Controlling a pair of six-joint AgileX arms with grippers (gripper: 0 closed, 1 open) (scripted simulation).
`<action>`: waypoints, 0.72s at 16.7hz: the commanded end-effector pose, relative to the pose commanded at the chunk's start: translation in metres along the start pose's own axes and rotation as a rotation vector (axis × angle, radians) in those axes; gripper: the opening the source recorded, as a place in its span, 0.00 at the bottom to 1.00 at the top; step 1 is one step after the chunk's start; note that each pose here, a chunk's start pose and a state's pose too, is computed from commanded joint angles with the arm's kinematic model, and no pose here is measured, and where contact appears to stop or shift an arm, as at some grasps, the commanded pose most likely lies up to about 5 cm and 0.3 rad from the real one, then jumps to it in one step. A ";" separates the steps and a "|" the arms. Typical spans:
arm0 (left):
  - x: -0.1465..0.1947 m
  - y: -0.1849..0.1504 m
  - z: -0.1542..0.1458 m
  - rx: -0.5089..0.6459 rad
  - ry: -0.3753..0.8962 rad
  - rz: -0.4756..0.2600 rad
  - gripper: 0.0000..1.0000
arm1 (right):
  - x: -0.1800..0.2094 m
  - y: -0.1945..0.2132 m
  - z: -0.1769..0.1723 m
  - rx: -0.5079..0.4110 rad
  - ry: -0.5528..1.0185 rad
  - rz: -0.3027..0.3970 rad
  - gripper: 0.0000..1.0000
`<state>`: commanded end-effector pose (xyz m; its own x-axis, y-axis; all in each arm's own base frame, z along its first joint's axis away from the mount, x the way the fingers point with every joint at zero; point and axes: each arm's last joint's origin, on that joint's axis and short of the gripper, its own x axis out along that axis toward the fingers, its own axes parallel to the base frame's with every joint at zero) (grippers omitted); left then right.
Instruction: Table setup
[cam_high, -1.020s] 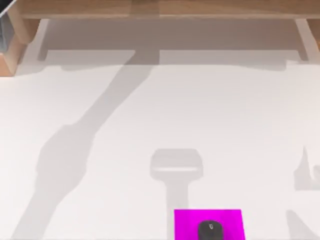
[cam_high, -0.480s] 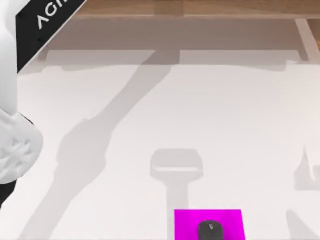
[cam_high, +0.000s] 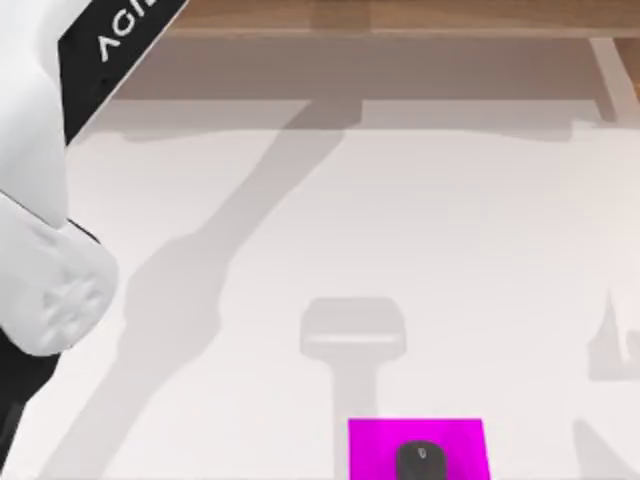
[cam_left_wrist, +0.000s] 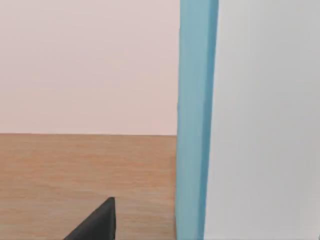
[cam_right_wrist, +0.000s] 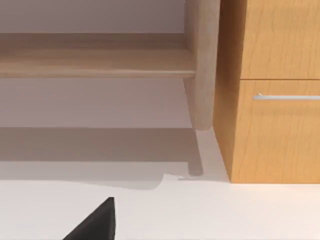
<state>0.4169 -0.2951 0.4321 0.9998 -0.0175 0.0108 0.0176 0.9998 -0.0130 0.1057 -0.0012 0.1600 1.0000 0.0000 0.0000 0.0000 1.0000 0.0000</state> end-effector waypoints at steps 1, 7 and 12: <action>0.002 0.000 0.000 0.000 0.000 0.000 1.00 | 0.000 0.000 0.000 0.000 0.000 0.000 1.00; 0.009 0.002 -0.001 0.000 -0.002 0.000 1.00 | 0.000 0.000 0.000 0.000 0.000 0.000 1.00; 0.009 0.002 -0.001 0.000 -0.002 0.000 0.92 | 0.000 0.000 0.000 0.000 0.000 0.000 1.00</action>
<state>0.4263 -0.2929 0.4311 0.9998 -0.0176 0.0125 0.0178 0.9998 -0.0132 0.1057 -0.0012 0.1600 1.0000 0.0000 0.0000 0.0000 1.0000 0.0000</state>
